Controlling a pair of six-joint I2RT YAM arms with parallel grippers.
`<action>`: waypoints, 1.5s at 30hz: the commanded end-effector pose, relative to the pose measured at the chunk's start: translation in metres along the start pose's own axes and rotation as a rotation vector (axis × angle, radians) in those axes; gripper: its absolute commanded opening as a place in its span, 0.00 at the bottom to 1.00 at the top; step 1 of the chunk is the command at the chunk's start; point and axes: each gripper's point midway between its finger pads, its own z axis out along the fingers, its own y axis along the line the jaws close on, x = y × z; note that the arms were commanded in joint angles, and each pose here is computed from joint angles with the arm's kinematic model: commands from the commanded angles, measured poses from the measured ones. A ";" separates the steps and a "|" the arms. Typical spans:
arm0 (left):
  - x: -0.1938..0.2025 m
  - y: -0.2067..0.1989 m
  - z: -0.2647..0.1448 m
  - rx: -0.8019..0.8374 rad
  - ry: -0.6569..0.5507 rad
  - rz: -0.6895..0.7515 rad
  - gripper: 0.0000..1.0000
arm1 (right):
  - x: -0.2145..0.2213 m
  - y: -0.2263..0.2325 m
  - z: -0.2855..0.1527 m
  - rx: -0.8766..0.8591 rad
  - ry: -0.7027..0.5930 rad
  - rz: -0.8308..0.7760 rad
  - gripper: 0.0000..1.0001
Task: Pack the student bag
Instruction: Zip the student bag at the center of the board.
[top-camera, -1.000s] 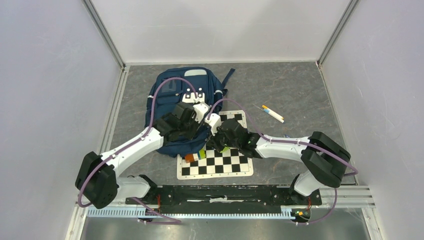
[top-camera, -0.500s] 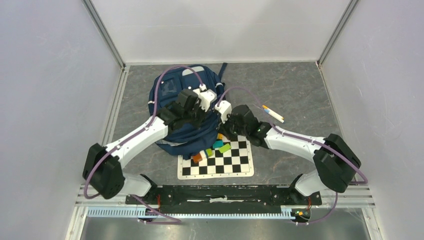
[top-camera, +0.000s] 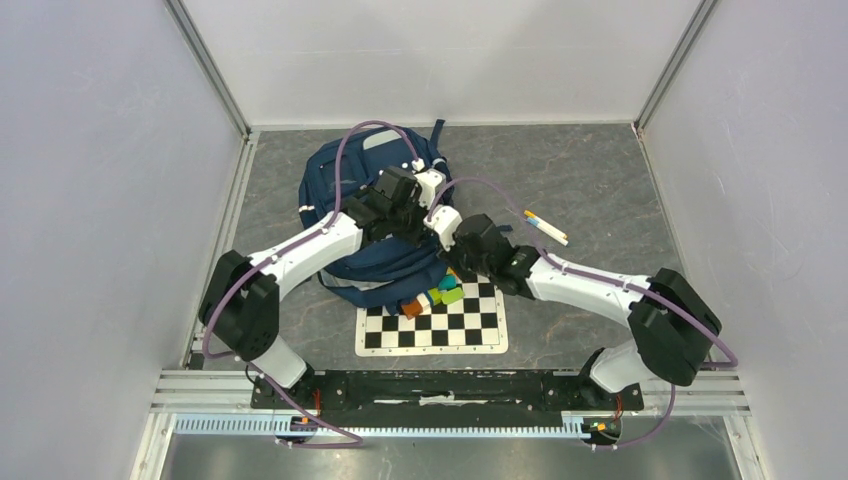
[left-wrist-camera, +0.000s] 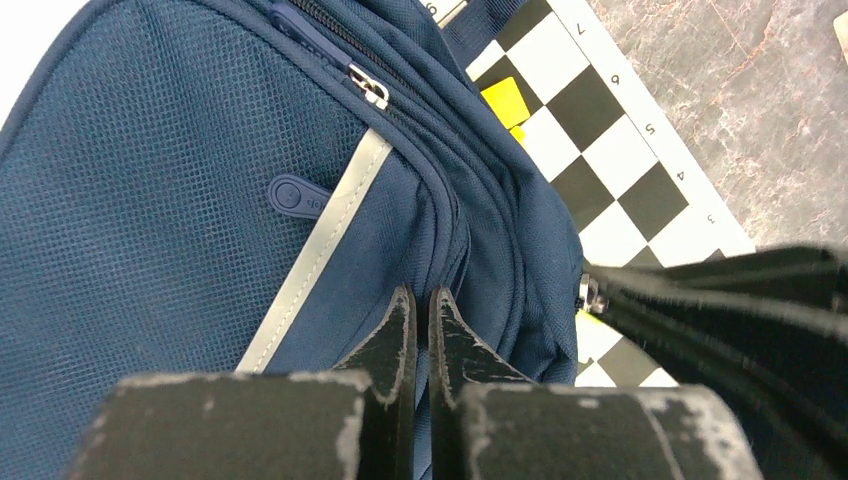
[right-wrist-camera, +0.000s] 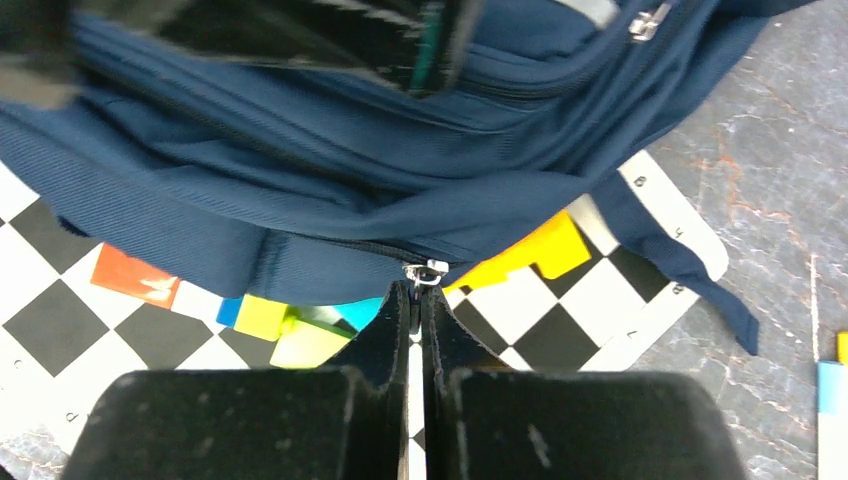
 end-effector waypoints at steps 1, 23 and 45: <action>-0.068 -0.013 0.005 0.065 -0.220 -0.069 0.02 | -0.022 0.050 -0.010 -0.094 -0.104 0.026 0.00; -0.103 -0.002 -0.006 0.087 -0.379 -0.192 0.02 | -0.073 0.185 0.010 -0.266 -0.299 0.066 0.00; 0.061 0.113 -0.122 -0.410 -0.348 -0.742 1.00 | -0.034 0.151 -0.008 -0.179 -0.251 0.076 0.00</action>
